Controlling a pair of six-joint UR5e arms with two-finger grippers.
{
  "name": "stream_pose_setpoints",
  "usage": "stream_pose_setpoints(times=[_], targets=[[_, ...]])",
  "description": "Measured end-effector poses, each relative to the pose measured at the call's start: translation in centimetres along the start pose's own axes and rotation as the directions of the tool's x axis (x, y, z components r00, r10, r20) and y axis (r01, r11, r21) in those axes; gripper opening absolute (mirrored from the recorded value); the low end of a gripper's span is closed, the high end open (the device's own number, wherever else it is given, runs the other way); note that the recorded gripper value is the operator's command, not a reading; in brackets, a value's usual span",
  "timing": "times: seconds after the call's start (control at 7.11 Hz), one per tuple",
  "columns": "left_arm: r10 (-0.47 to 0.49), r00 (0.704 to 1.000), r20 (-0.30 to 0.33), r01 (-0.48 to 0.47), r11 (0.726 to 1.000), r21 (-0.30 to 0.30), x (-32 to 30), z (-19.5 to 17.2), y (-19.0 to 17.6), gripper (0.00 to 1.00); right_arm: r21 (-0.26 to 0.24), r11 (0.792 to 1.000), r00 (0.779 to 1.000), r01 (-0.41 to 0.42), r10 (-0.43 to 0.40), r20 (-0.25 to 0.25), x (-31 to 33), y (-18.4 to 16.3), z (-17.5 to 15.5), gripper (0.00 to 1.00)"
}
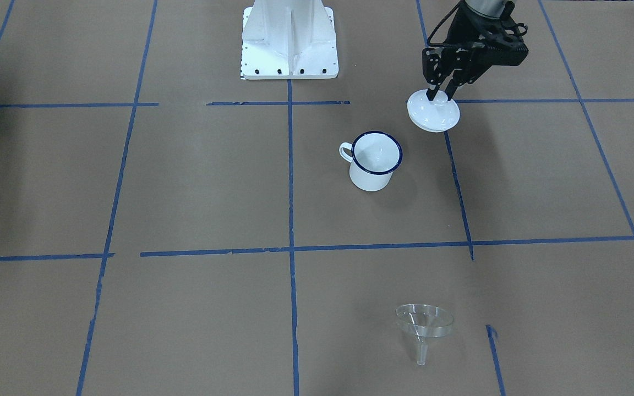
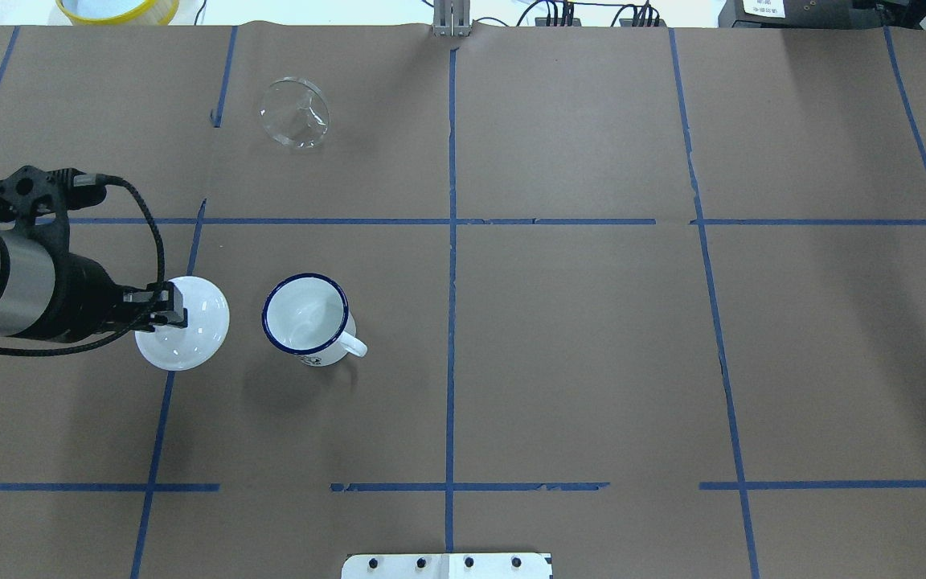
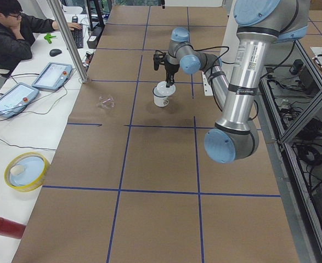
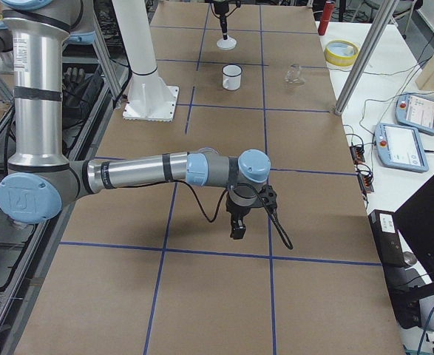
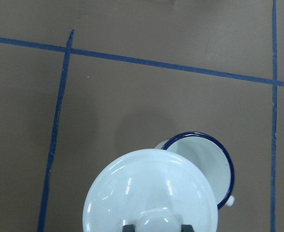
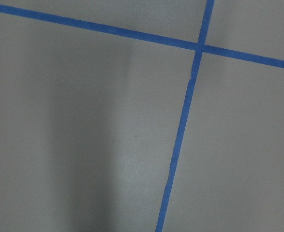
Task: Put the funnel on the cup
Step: 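Lift the lid off the mug and set it down nearer the robot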
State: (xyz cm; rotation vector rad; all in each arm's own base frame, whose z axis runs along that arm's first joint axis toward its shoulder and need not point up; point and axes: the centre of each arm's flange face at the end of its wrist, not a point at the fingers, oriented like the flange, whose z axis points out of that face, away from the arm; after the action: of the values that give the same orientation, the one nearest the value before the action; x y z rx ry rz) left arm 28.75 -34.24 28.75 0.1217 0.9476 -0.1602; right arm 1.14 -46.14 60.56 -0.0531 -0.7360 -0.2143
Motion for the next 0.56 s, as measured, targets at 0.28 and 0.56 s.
stream_pose_setpoints(times=[0.28,0.56], targets=[[-0.02,0.999,0.041,0.021,0.999,-0.034,-3.0,5.6,2.3,0.0,0.0,1.0,1.0,0.0,0.0,0.0,0.0,0.0,0.0,1.0],[-0.046,0.997,0.063,0.049,0.997,-0.059,-3.6,11.5,3.7,0.0,0.0,1.0,1.0,0.0,0.0,0.0,0.0,0.0,0.0,1.0]])
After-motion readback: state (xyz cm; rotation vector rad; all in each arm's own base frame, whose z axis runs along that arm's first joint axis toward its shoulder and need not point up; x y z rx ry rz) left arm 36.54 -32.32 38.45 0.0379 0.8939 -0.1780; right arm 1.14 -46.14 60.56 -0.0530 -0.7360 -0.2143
